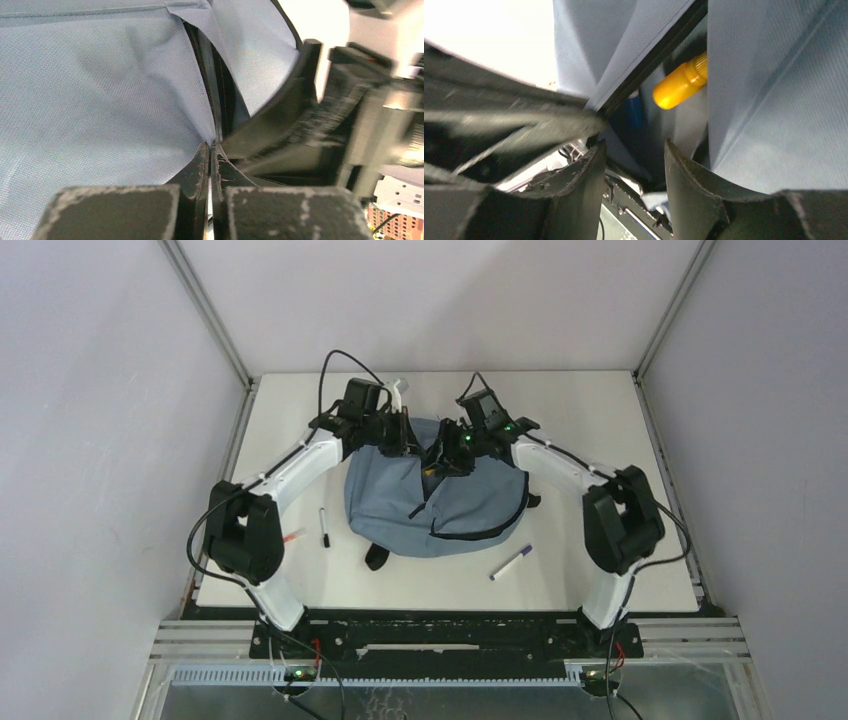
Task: Pack the student bag
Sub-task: Place the stationery in the student bag, then pick up the stationery from the center of the board.
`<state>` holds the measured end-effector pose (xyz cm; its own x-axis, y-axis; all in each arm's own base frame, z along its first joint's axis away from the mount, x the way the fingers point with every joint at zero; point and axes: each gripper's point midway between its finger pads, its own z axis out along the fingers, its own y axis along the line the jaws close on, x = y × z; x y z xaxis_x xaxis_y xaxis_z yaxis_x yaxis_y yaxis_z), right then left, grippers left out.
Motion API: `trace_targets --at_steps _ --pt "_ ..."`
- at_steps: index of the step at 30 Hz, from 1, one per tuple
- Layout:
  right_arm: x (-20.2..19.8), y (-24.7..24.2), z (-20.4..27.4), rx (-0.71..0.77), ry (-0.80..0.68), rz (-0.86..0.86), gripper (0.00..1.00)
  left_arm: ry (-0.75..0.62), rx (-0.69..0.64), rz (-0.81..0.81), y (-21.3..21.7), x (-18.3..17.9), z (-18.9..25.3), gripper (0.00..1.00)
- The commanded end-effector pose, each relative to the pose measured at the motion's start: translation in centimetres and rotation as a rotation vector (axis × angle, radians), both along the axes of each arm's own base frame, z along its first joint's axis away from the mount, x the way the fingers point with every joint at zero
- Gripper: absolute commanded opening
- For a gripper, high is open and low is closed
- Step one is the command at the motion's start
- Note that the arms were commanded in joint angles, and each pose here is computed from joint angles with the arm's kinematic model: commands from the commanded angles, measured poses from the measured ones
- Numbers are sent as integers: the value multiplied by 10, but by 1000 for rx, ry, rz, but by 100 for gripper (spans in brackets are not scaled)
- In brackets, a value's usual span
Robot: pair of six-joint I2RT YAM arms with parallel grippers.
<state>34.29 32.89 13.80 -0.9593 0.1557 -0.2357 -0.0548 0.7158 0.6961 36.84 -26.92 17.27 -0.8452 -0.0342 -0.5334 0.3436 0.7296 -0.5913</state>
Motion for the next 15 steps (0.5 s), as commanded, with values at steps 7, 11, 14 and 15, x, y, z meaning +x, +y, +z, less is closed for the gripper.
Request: trace_targets --at_steps 7,11,14,15 --pt "-16 -84 97 -153 -404 -133 53 -66 -15 -45 -9 -1 34 0" --pt "-28 -185 67 -463 -409 -426 76 -73 43 16 -5 22 29 0" --pt "-59 -228 39 -569 -315 -532 80 -61 36 45 -7 40 30 0" --pt "-73 -235 27 -584 -266 -551 80 -66 26 50 -9 45 34 0"
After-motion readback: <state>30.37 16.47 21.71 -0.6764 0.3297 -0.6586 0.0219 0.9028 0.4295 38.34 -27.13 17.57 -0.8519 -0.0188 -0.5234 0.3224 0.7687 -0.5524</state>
